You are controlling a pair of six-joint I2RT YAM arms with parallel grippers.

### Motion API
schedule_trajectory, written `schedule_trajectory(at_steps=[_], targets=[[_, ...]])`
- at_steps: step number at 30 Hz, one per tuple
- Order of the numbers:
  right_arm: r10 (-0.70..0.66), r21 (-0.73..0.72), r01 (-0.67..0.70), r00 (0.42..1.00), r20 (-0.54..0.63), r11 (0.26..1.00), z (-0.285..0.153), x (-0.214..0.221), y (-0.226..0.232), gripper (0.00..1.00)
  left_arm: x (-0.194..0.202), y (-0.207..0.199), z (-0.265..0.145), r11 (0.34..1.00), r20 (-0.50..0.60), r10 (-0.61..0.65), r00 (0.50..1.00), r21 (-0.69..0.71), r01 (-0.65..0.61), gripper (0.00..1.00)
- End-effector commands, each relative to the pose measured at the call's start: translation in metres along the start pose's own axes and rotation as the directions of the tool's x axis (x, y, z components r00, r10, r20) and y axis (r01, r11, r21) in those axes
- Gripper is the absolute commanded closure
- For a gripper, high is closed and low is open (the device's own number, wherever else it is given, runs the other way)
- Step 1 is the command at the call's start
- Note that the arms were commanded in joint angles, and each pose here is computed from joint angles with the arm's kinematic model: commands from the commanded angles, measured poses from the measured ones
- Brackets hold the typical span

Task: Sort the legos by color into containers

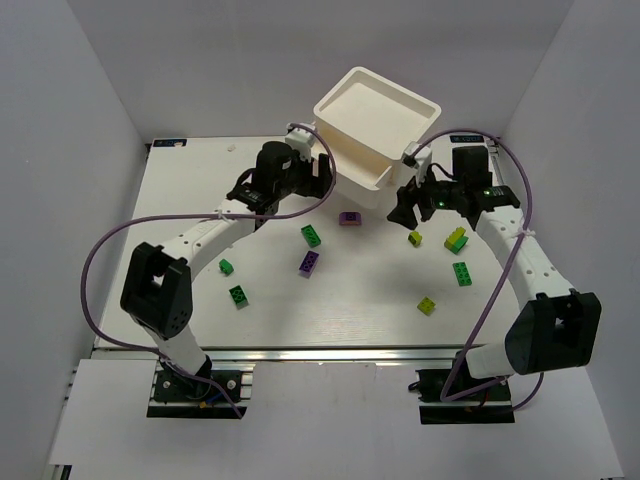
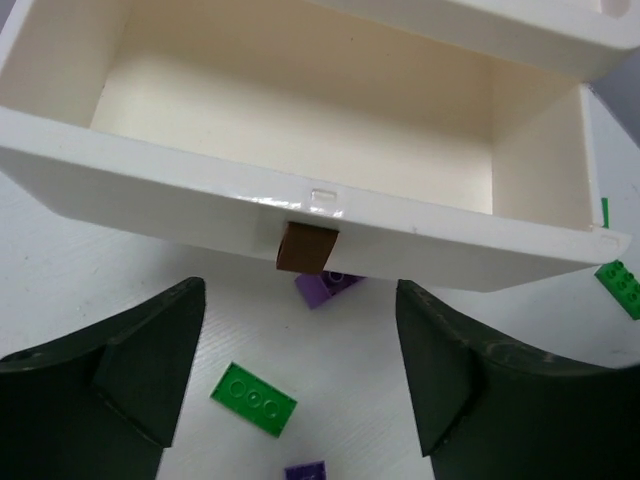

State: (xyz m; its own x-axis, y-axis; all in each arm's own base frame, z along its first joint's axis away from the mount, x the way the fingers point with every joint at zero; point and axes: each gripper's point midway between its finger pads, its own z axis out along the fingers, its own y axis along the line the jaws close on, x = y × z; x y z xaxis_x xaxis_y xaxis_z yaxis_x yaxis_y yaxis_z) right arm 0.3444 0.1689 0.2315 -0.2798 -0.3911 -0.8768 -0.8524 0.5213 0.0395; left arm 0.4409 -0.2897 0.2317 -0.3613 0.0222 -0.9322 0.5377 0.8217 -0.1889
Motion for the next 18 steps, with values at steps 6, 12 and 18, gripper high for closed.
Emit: schedule_trajectory(at_steps=[6, 12, 18], targets=[[-0.050, 0.124, 0.062, 0.993, -0.103, 0.990, -0.016, 0.043, -0.005, 0.43, -0.045, 0.016, -0.083, 0.985, 0.123, -0.064, 0.990, -0.155, 0.082, 0.04], [0.156, 0.350, -0.070, 0.962, -0.223, 0.934, -0.016, 0.095, -0.037, 0.26, -0.010, 0.034, -0.130, 0.945, 0.099, -0.167, 0.981, -0.269, 0.188, 0.24], [0.213, 0.392, -0.089, 0.934, -0.287, 0.916, 0.009, 0.133, -0.059, 0.22, 0.043, 0.052, -0.156, 0.874, 0.051, -0.285, 0.957, -0.395, 0.281, 0.67]])
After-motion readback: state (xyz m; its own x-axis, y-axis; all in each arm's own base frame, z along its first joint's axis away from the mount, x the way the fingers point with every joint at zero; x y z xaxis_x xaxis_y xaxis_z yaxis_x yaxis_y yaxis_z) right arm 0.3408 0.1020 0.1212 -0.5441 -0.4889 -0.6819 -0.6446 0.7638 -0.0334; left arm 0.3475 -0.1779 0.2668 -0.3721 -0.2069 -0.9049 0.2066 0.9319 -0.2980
